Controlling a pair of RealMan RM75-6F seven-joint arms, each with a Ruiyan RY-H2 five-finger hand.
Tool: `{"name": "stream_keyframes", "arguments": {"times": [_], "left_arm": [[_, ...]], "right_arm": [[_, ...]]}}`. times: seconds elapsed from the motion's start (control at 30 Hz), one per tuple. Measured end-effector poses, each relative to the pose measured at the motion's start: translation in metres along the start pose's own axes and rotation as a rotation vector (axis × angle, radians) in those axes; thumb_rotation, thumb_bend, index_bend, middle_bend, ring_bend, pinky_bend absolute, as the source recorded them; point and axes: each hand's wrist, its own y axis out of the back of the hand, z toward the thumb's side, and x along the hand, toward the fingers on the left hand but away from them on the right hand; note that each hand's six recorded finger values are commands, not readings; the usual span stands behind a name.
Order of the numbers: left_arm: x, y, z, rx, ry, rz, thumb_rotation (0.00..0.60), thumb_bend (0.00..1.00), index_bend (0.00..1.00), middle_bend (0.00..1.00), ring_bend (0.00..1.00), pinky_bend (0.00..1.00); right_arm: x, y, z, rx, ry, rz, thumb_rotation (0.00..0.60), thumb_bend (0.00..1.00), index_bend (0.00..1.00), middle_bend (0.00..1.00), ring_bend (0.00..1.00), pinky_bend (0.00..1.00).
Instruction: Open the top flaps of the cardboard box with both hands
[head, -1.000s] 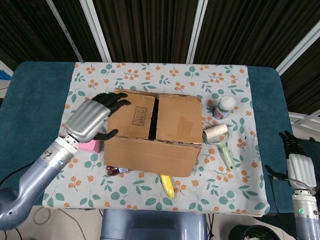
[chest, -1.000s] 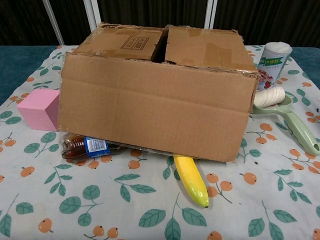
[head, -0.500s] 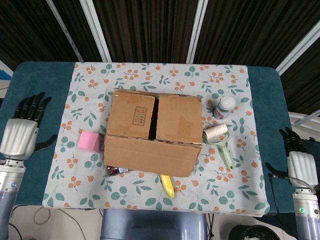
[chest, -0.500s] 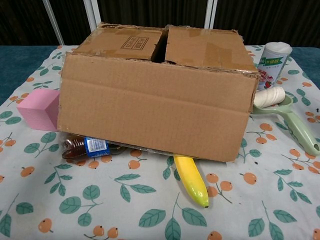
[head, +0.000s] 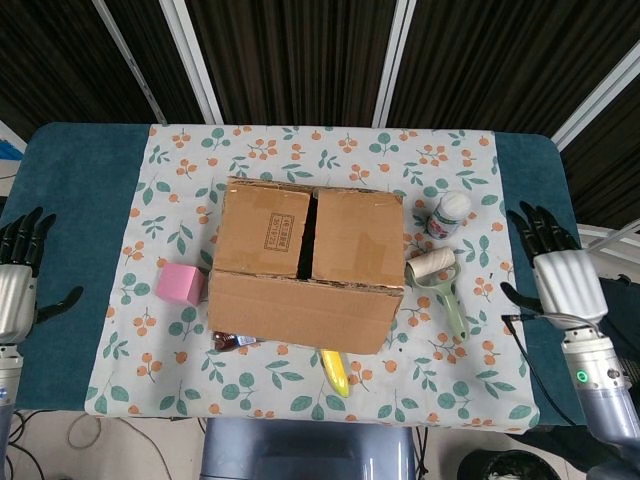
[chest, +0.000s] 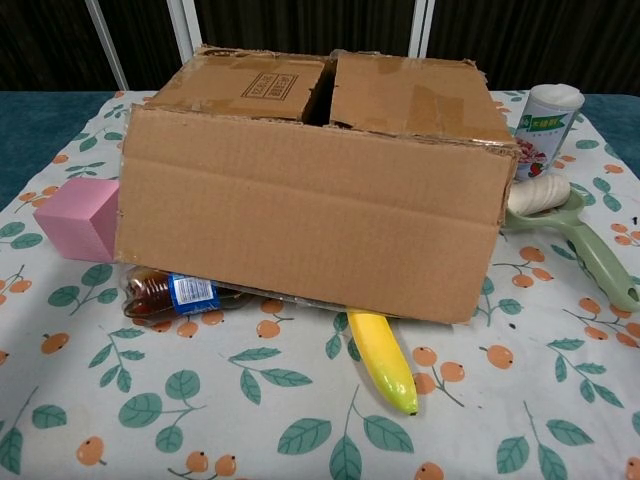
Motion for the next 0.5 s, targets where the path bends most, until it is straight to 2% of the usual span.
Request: {"name": "stream_keyframes", "arguments": {"times": [0.03, 0.1, 0.2, 0.37, 0.5], "left_arm": [[0.000, 0.001, -0.001, -0.002, 0.002, 0.001, 0.600, 0.15, 0.02, 0.00, 0.01, 0.08], [0.001, 0.002, -0.002, -0.010, 0.006, 0.002, 0.600, 0.15, 0.02, 0.00, 0.01, 0.08], [0.003, 0.004, -0.006, -0.019, 0.017, 0.005, 0.600, 0.15, 0.02, 0.00, 0.01, 0.08], [0.004, 0.006, -0.007, -0.025, 0.022, 0.000, 0.600, 0.15, 0.02, 0.00, 0.01, 0.08], [0.005, 0.006, -0.008, -0.025, 0.023, -0.008, 0.600, 0.15, 0.02, 0.00, 0.02, 0.08]], "right_arm": [[-0.007, 0.003, 0.006, 0.015, 0.022, 0.003, 0.600, 0.52, 0.00, 0.01, 0.03, 0.23], [-0.018, 0.007, 0.014, 0.039, 0.057, 0.013, 0.600, 0.71, 0.03, 0.05, 0.06, 0.23], [-0.037, 0.012, 0.029, 0.086, 0.121, 0.040, 0.600, 0.97, 0.14, 0.13, 0.12, 0.24], [-0.075, 0.021, 0.071, 0.199, 0.273, 0.090, 0.600, 1.00, 0.27, 0.21, 0.20, 0.26], [-0.100, 0.026, 0.111, 0.293, 0.398, 0.110, 0.600, 1.00, 0.31, 0.23, 0.22, 0.26]]}}
